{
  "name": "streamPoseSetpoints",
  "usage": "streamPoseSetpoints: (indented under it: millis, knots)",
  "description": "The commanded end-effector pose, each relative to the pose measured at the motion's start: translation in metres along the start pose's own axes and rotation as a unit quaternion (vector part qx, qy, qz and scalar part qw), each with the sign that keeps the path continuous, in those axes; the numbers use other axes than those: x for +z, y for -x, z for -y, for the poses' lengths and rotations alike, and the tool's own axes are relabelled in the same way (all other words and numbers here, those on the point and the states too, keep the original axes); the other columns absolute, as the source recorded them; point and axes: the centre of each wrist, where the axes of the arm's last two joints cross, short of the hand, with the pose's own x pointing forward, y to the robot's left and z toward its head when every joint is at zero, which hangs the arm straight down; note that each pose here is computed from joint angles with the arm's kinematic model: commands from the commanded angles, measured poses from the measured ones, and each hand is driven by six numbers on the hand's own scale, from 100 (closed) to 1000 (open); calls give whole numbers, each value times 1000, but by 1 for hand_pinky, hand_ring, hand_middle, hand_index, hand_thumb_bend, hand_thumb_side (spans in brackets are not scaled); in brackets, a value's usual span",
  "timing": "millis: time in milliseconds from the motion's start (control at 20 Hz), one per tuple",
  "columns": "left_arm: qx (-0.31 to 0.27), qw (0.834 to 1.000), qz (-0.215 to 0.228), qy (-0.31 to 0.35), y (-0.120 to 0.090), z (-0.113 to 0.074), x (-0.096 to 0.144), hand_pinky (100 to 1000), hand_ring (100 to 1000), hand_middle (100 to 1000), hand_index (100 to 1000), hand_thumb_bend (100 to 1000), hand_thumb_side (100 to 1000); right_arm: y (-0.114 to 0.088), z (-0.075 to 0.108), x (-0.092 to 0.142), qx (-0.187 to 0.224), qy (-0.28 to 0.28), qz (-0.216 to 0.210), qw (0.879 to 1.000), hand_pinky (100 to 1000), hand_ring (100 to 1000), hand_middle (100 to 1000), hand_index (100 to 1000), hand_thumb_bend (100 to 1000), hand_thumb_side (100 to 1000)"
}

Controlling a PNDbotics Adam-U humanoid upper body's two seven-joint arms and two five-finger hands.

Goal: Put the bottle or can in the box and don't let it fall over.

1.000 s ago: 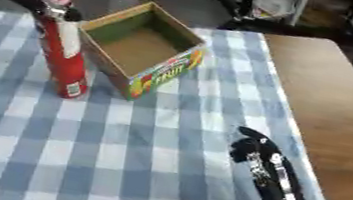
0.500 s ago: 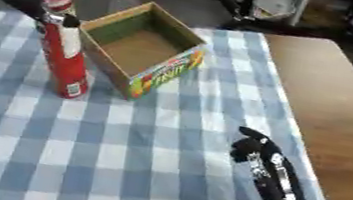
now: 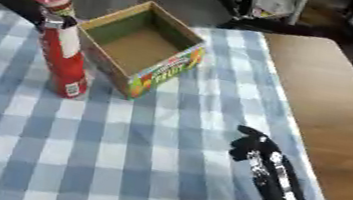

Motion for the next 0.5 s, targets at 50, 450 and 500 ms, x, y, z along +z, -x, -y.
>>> streamPoseSetpoints:
  millis: [50, 450, 500]
  knots:
    - [-4, 1000, 1, 2, 1, 1, 1, 434, 547, 567, 916, 100, 523, -3, 4, -3, 7, -1, 7, 1000, 593, 597, 584, 823, 100, 916]
    - [5, 999, 11, -31, 0, -3, 3, 100, 308, 325, 817, 100, 333, -3, 4, -3, 8, 0, 7, 1000, 593, 597, 584, 822, 100, 914]
    - [6, 999, 10, -38, 1, -4, 4, 100, 308, 325, 817, 100, 333, -3, 4, -3, 8, 0, 7, 1000, 593, 597, 584, 822, 100, 914]
